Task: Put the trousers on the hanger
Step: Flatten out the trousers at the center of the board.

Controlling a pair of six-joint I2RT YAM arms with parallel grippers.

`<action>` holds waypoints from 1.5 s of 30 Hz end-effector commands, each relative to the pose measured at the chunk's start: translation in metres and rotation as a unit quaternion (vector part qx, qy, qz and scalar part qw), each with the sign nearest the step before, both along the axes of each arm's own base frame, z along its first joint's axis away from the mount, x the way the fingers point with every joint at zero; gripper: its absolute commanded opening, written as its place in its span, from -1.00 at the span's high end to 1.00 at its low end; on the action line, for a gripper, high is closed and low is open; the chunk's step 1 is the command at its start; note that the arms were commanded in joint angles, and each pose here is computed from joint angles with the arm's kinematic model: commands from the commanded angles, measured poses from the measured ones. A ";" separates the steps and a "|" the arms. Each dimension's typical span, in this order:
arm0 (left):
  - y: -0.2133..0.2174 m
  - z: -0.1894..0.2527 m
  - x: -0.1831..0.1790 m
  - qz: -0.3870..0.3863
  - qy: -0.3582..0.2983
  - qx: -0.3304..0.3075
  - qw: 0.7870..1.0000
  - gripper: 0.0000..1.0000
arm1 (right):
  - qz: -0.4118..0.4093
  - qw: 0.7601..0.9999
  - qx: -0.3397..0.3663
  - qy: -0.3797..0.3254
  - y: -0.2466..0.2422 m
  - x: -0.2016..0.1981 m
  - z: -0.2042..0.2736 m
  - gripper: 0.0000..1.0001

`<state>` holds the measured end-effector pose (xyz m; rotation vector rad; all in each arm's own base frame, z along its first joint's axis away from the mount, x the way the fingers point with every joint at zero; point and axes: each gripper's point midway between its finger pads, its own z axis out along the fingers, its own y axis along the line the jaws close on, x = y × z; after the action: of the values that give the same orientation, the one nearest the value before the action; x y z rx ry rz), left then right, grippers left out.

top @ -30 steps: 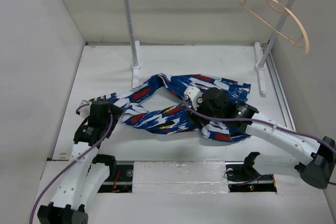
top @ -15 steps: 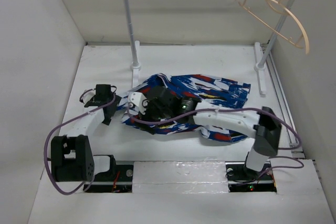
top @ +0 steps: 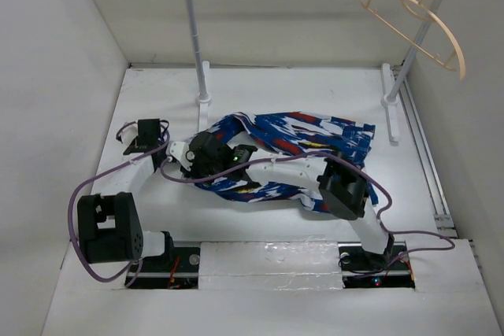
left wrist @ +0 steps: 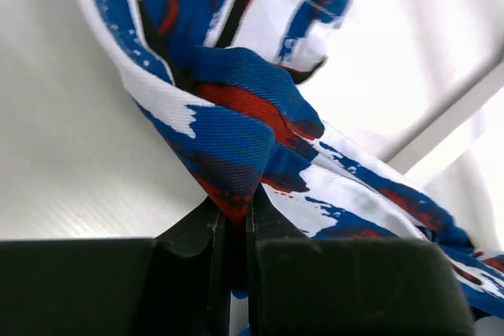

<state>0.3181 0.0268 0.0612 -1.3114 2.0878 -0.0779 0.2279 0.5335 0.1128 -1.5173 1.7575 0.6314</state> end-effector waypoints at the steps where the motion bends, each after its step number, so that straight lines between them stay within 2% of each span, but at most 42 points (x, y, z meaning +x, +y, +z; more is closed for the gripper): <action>1: 0.007 0.032 0.024 -0.017 -0.037 0.029 0.999 1.00 | 0.050 0.994 0.091 -0.022 0.013 -0.023 0.096 1.00; 2: 0.008 0.044 0.029 -0.019 -0.047 0.032 0.998 1.00 | 0.096 0.992 0.079 -0.002 0.001 -0.048 0.094 1.00; 3: 0.009 0.053 0.033 -0.020 -0.056 0.038 0.997 1.00 | 0.119 0.987 0.107 -0.009 -0.015 -0.063 0.133 1.00; 6: 0.012 0.093 0.046 -0.029 -0.097 0.056 0.993 1.00 | 0.226 0.965 0.131 0.018 -0.061 -0.132 0.172 1.00; 8: 0.016 0.126 0.053 -0.032 -0.125 0.074 0.989 1.00 | 0.261 0.950 0.167 0.035 -0.080 -0.156 0.187 1.00; 9: 0.019 0.141 0.054 -0.029 -0.136 0.083 0.987 1.00 | 0.253 0.953 0.157 0.049 -0.093 -0.157 0.170 1.00; 10: 0.023 0.156 0.055 -0.024 -0.148 0.095 0.984 1.00 | 0.251 0.952 0.170 0.048 -0.100 -0.161 0.174 1.00; 12: 0.032 0.195 0.060 -0.015 -0.174 0.123 0.977 1.00 | 0.224 0.957 0.167 0.073 -0.100 -0.148 0.151 1.00; 14: 0.037 0.223 0.064 -0.007 -0.195 0.141 0.971 1.00 | 0.210 0.963 0.106 0.132 -0.093 -0.140 0.089 1.00; 15: 0.038 0.232 0.067 -0.008 -0.206 0.147 0.967 1.00 | 0.204 0.965 0.084 0.142 -0.090 -0.137 0.071 0.89; 17: 0.037 0.246 0.074 -0.019 -0.222 0.155 0.963 1.00 | 0.170 0.972 0.034 0.158 -0.083 -0.121 0.033 0.53; 18: 0.037 0.243 0.075 -0.022 -0.216 0.153 0.964 1.00 | 0.163 0.973 0.027 0.160 -0.082 -0.118 0.030 0.19; 21: 0.035 0.205 0.073 -0.028 -0.165 0.143 0.975 1.00 | 0.125 0.982 0.040 0.136 -0.091 -0.098 0.048 -0.34; 24: 0.033 0.163 0.059 -0.030 -0.136 0.134 0.981 1.00 | 0.084 0.989 0.054 0.110 -0.120 -0.072 0.073 -0.46; 25: 0.032 0.157 0.058 -0.030 -0.136 0.129 0.982 1.00 | 0.043 0.992 0.057 0.102 -0.140 -0.043 0.077 -0.46; 27: 0.030 0.139 0.053 -0.031 -0.128 0.124 0.983 1.00 | -0.025 0.994 0.053 0.091 -0.175 -0.012 0.077 -0.44; 28: 0.030 0.135 0.052 -0.030 -0.124 0.122 0.984 1.00 | -0.090 0.991 0.052 0.086 -0.205 0.023 0.074 -0.42; 29: 0.030 0.131 0.051 -0.031 -0.117 0.121 0.985 1.00 | -0.145 0.986 0.038 0.079 -0.228 0.043 0.069 -0.38; 30: 0.028 0.129 0.052 -0.033 -0.116 0.116 0.986 1.00 | -0.265 0.961 0.033 0.068 -0.287 0.083 0.063 -0.36; 31: 0.028 0.127 0.051 -0.034 -0.114 0.116 0.986 1.00 | -0.284 0.957 0.024 0.056 -0.293 0.089 0.062 -0.36; 33: 0.025 0.128 0.049 -0.038 -0.121 0.109 0.986 1.00 | -0.364 0.929 0.028 0.060 -0.337 0.103 0.053 -0.38; 34: 0.023 0.124 0.048 -0.039 -0.123 0.105 0.986 1.00 | -0.432 0.900 0.028 0.041 -0.377 0.125 0.053 -0.41; 37: 0.016 0.124 0.047 -0.052 -0.135 0.093 0.985 1.00 | -0.494 0.867 0.026 0.064 -0.423 0.131 0.031 -0.57; 38: 0.013 0.117 0.046 -0.058 -0.127 0.086 0.986 1.00 | -0.541 0.838 0.004 0.070 -0.453 0.137 0.014 -0.65; 39: 0.009 0.115 0.046 -0.067 -0.126 0.077 0.987 1.00 | -0.558 0.826 -0.004 0.076 -0.465 0.137 0.007 -0.67; 41: 0.008 0.110 0.045 -0.071 -0.122 0.075 0.987 1.00 | -0.566 0.821 0.001 0.081 -0.468 0.141 0.000 -0.67; 45: 0.002 0.105 0.042 -0.084 -0.122 0.067 0.987 1.00 | -0.609 0.785 0.017 0.115 -0.485 0.145 -0.023 -0.67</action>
<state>0.3571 0.0343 0.1556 -1.0212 1.9891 -0.0993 0.3591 0.0584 0.0902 -0.1677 2.4369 0.1453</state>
